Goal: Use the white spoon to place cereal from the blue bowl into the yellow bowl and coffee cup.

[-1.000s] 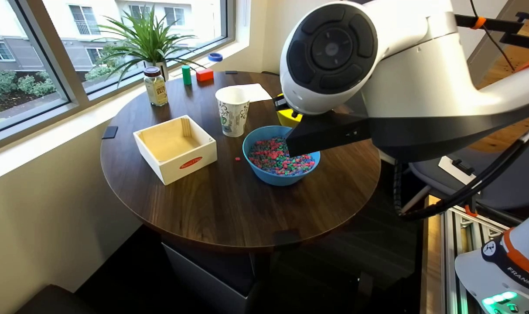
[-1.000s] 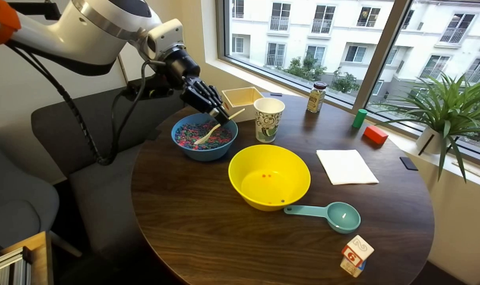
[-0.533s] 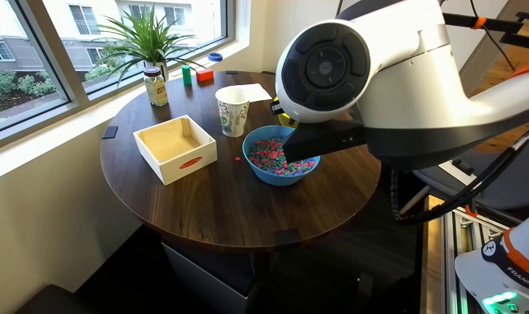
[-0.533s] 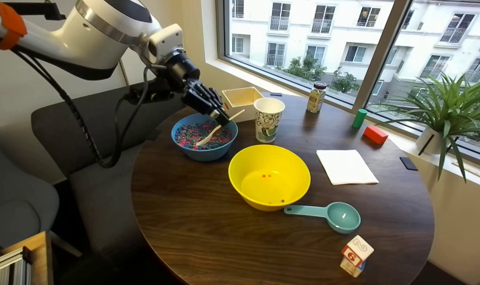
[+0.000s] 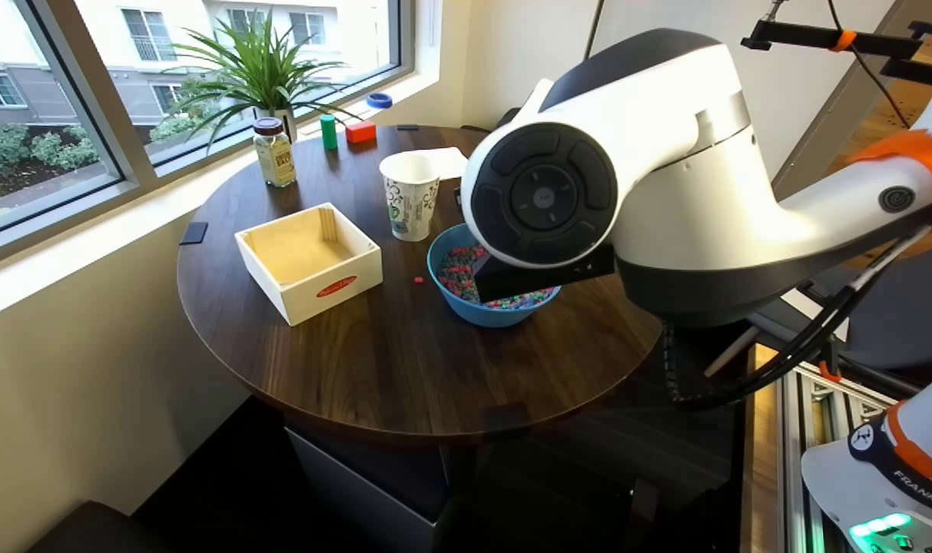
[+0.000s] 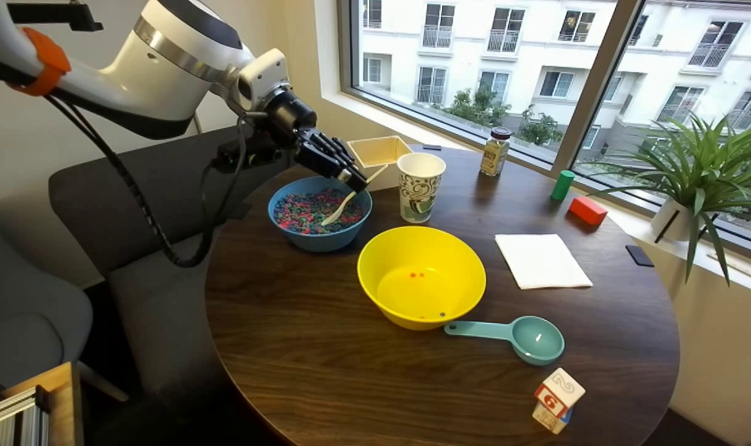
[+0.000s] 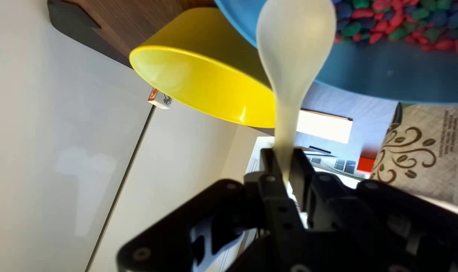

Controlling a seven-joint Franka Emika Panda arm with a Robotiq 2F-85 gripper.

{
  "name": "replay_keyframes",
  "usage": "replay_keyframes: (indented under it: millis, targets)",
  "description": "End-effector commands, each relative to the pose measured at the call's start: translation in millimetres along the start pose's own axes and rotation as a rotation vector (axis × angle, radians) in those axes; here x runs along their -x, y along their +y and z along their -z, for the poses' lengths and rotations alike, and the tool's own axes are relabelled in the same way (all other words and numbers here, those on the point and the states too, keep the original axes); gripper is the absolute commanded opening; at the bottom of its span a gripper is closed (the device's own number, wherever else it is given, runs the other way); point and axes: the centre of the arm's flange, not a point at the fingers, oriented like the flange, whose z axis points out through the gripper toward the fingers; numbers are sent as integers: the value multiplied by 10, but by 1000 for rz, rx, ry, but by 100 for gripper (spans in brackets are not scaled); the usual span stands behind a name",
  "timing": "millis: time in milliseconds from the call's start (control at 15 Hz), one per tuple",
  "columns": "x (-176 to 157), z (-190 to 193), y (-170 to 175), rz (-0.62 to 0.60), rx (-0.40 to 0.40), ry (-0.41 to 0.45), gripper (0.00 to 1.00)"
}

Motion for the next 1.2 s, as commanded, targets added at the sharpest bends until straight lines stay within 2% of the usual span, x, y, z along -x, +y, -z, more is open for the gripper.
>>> replay_keyframes:
  millis: [0, 467, 800, 1133]
  targets:
    - [114, 29, -192, -9, 5, 27, 3]
    - [312, 105, -370, 20, -15, 15, 3]
    - [310, 166, -414, 12, -54, -10, 3]
    - [321, 188, -444, 1, -97, -73, 3]
